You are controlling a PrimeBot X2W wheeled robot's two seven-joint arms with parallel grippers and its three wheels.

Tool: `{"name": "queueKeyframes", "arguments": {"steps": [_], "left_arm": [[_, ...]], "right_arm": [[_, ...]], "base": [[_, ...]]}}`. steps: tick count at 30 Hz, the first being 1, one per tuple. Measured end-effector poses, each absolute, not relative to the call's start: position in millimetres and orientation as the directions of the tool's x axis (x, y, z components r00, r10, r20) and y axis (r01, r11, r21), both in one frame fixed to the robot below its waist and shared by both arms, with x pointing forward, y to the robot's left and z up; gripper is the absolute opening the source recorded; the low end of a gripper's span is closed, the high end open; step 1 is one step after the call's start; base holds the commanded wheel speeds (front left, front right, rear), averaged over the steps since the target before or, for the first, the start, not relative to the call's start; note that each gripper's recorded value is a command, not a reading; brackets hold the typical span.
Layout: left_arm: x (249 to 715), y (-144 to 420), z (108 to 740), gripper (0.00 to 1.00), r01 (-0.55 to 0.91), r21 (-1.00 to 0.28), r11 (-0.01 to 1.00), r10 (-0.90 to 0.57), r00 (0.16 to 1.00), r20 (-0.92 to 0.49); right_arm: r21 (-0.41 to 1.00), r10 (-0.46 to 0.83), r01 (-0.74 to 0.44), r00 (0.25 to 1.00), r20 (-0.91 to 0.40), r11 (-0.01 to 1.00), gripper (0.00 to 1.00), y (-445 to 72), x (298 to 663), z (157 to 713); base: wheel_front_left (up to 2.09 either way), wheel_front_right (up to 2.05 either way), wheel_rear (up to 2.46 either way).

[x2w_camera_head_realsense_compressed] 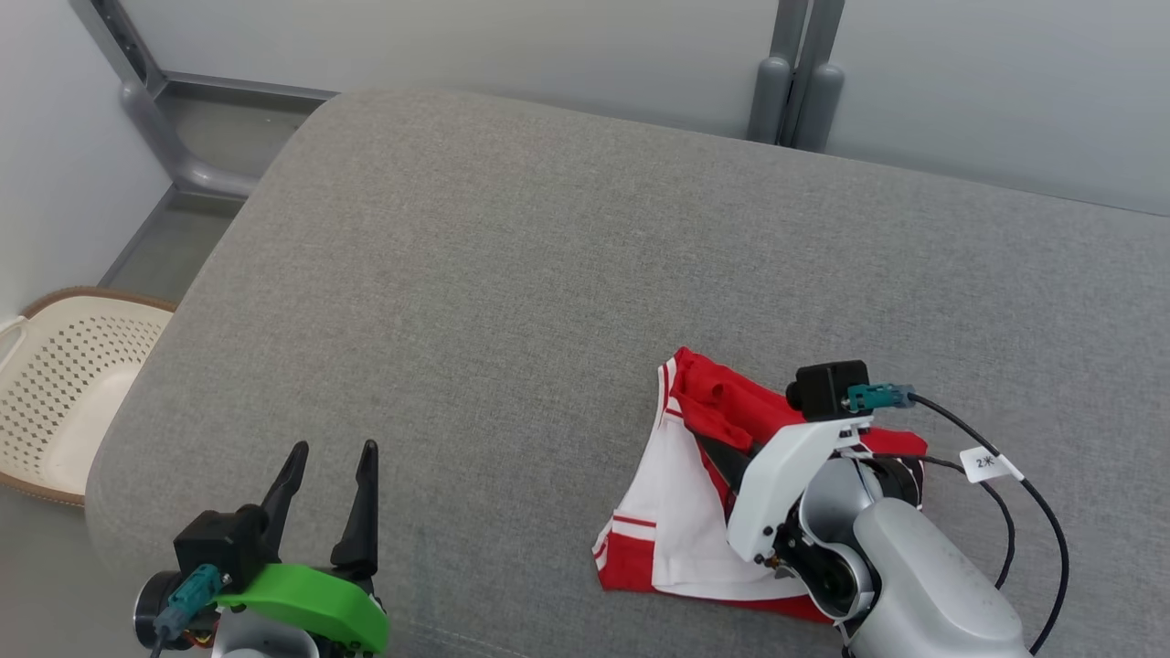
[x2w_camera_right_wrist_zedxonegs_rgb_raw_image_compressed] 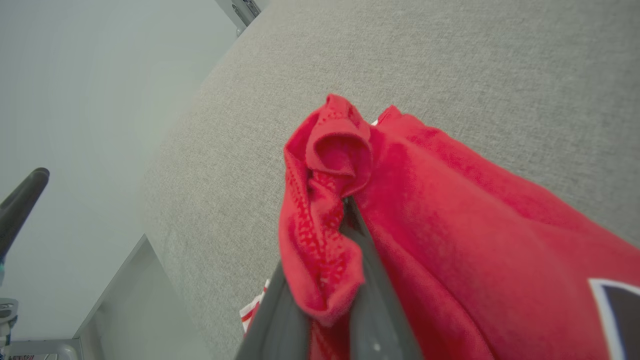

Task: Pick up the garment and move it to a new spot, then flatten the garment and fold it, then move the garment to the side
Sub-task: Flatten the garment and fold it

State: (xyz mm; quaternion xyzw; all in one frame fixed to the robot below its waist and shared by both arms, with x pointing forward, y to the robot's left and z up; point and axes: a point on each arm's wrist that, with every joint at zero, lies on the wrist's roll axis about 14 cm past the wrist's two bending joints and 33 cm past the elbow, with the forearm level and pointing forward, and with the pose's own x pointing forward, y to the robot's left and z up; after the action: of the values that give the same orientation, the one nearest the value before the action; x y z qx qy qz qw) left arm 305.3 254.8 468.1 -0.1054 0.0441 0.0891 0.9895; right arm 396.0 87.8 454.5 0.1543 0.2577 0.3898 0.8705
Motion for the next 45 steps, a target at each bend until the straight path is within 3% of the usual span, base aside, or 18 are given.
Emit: {"name": "queueKeyframes", "arguments": {"steps": [4, 5, 7, 11, 17, 24, 33, 45], "left_arm": [[305, 256, 464, 1.0, -0.196, -0.2, 0.96, 0.174, 0.977, -0.121], [305, 256, 463, 1.0, -0.196, -0.199, 0.96, 0.174, 0.977, -0.124], [306, 256, 462, 1.0, -0.194, -0.2, 0.96, 0.171, 0.977, -0.126], [308, 253, 462, 1.0, -0.183, -0.204, 0.962, 0.161, 0.979, -0.122], [314, 246, 466, 1.0, -0.153, -0.207, 0.966, 0.133, 0.985, -0.106], [319, 233, 471, 1.0, -0.113, -0.218, 0.97, 0.095, 0.992, -0.088], [327, 225, 486, 1.0, -0.085, -0.224, 0.971, 0.081, 0.996, -0.025], [351, 194, 516, 1.0, 0.02, -0.184, 0.983, -0.005, 0.996, 0.083]], "right_arm": [[0.479, 0.765, -0.598, 0.541, -0.35, 0.642, 0.0, 95, 395, 442], [0.477, 0.762, -0.596, 0.537, -0.361, 0.646, 0.3, 95, 395, 438], [0.474, 0.761, -0.596, 0.534, -0.369, 0.648, 1.0, 95, 394, 435], [0.481, 0.767, -0.602, 0.556, -0.32, 0.637, 1.0, 97, 396, 447], [0.525, 0.783, -0.625, 0.607, -0.138, 0.577, 1.0, 99, 402, 499], [0.471, 0.622, -0.583, 0.778, 0.088, 0.662, 1.0, 11, 444, 564], [0.31, 0.387, -0.428, 0.903, 0.189, 0.849, 1.0, -103, 446, 582], [0.185, 0.214, -0.243, 0.963, 0.164, 0.952, 1.0, -165, 401, 549]], "base": [[0.0, 0.0, 0.0], [0.0, 0.0, 0.0], [0.0, 0.0, 0.0], [0.0, 0.0, 0.0], [0.0, 0.0, 0.0], [0.0, 0.0, 0.0], [0.0, 0.0, 0.0], [0.0, 0.0, 0.0]]}}
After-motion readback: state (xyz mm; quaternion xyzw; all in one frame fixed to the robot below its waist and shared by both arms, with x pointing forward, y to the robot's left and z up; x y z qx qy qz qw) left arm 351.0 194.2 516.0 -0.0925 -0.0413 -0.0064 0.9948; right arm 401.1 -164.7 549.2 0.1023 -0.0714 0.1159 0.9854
